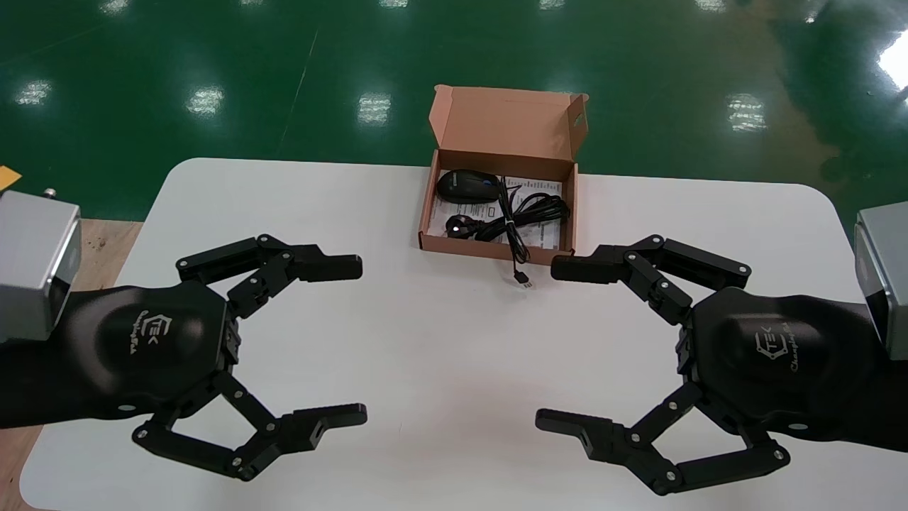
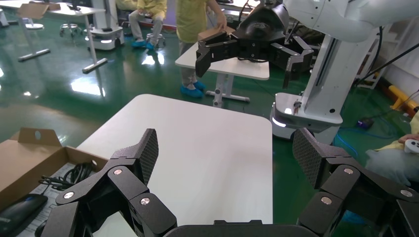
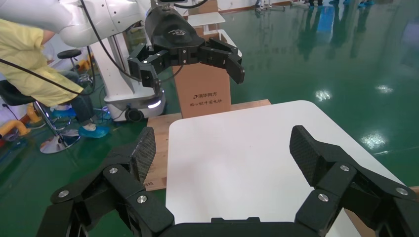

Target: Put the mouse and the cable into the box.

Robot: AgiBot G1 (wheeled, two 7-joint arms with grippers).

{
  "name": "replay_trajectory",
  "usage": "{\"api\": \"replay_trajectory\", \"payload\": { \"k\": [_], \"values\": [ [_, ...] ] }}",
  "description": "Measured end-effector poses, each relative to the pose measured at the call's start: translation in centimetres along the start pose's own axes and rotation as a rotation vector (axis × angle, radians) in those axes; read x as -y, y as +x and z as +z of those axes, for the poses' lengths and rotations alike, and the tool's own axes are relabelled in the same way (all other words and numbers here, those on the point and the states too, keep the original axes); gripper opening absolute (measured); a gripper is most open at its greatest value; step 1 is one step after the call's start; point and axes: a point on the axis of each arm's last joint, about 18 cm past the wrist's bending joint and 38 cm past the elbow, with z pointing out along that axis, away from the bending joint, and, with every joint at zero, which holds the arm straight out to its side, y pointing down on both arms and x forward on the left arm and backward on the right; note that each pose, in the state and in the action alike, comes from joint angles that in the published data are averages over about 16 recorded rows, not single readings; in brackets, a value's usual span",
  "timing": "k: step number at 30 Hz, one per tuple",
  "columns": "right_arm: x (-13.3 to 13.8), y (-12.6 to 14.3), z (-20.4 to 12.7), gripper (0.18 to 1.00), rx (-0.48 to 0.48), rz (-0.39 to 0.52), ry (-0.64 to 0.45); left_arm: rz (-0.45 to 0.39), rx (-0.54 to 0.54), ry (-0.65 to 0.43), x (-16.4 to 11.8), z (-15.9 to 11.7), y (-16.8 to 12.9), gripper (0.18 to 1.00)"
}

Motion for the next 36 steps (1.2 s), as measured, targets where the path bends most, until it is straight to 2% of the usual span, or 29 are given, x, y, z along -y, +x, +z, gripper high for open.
{"api": "replay_trajectory", "payload": {
  "k": [36],
  "values": [
    [-0.01, 0.07, -0.01, 1.001, -0.002, -0.001, -0.001, 0.0, 0.001, 0.0, -0.04, 0.04, -0.06, 1.001]
  ]
}}
